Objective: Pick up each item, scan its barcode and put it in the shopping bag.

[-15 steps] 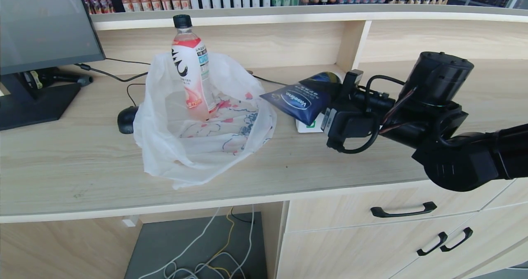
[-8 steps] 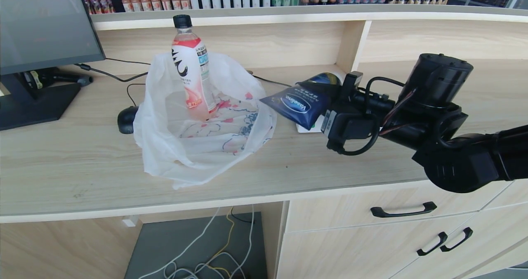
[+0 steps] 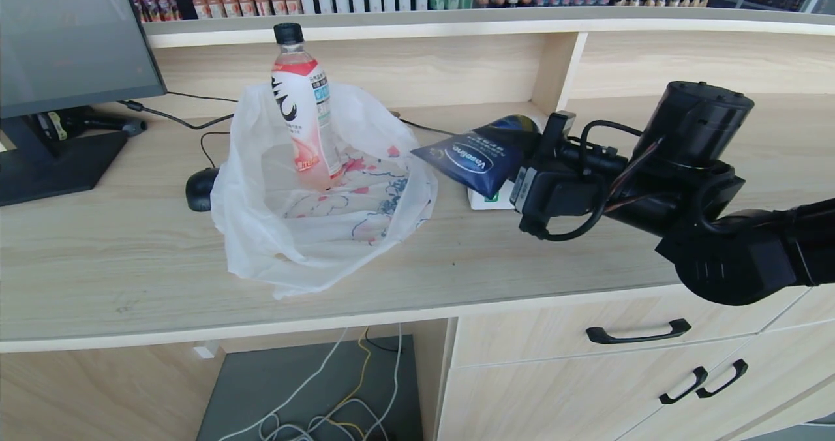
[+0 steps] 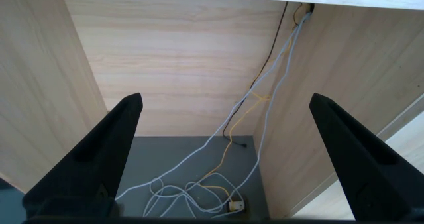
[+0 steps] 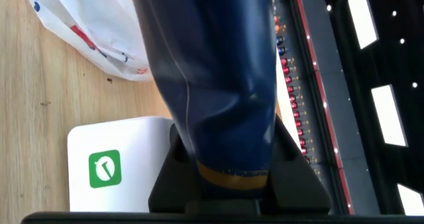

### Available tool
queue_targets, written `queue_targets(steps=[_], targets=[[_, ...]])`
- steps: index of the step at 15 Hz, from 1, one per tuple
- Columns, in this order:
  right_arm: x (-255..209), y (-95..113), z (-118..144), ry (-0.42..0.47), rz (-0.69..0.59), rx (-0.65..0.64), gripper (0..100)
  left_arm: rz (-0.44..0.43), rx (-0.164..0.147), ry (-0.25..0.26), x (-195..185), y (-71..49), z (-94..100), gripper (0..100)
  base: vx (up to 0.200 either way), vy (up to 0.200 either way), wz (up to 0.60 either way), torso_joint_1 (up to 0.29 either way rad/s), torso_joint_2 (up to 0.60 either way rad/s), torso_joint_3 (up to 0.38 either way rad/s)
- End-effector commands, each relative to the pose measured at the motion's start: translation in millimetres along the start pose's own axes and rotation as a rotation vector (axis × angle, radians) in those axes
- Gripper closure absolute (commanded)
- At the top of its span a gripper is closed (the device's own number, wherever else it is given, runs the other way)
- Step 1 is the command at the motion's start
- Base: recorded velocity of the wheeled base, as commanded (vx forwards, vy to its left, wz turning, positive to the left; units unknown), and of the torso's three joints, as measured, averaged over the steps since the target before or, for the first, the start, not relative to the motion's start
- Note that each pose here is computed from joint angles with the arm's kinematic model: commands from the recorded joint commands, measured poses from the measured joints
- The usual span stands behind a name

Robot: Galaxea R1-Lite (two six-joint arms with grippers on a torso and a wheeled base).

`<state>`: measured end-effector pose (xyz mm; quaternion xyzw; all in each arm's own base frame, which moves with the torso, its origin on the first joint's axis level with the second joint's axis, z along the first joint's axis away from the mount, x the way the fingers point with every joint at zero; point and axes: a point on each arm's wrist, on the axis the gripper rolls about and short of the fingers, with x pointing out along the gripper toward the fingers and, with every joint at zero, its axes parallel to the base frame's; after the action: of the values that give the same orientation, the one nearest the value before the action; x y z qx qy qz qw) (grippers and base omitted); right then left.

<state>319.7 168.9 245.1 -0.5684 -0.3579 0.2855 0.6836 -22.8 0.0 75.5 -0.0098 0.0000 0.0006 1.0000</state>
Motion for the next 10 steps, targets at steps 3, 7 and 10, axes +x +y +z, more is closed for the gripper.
queue_targets(steps=[3,7,10], targets=[[-13,-30,13,-0.016,-0.071,0.039,100,0.000,0.000,0.002,0,0.0,0.0,0,0.000,0.000,0.00,0.000,0.00,0.000],[-29,-51,24,-0.022,-0.124,0.151,100,0.000,0.000,0.000,0,0.0,0.0,0,0.000,0.000,0.00,0.000,0.00,0.000],[-47,-51,30,0.028,-0.223,0.391,100,0.000,0.000,0.000,0,0.0,0.0,0,0.000,0.000,0.00,0.000,0.00,0.000]])
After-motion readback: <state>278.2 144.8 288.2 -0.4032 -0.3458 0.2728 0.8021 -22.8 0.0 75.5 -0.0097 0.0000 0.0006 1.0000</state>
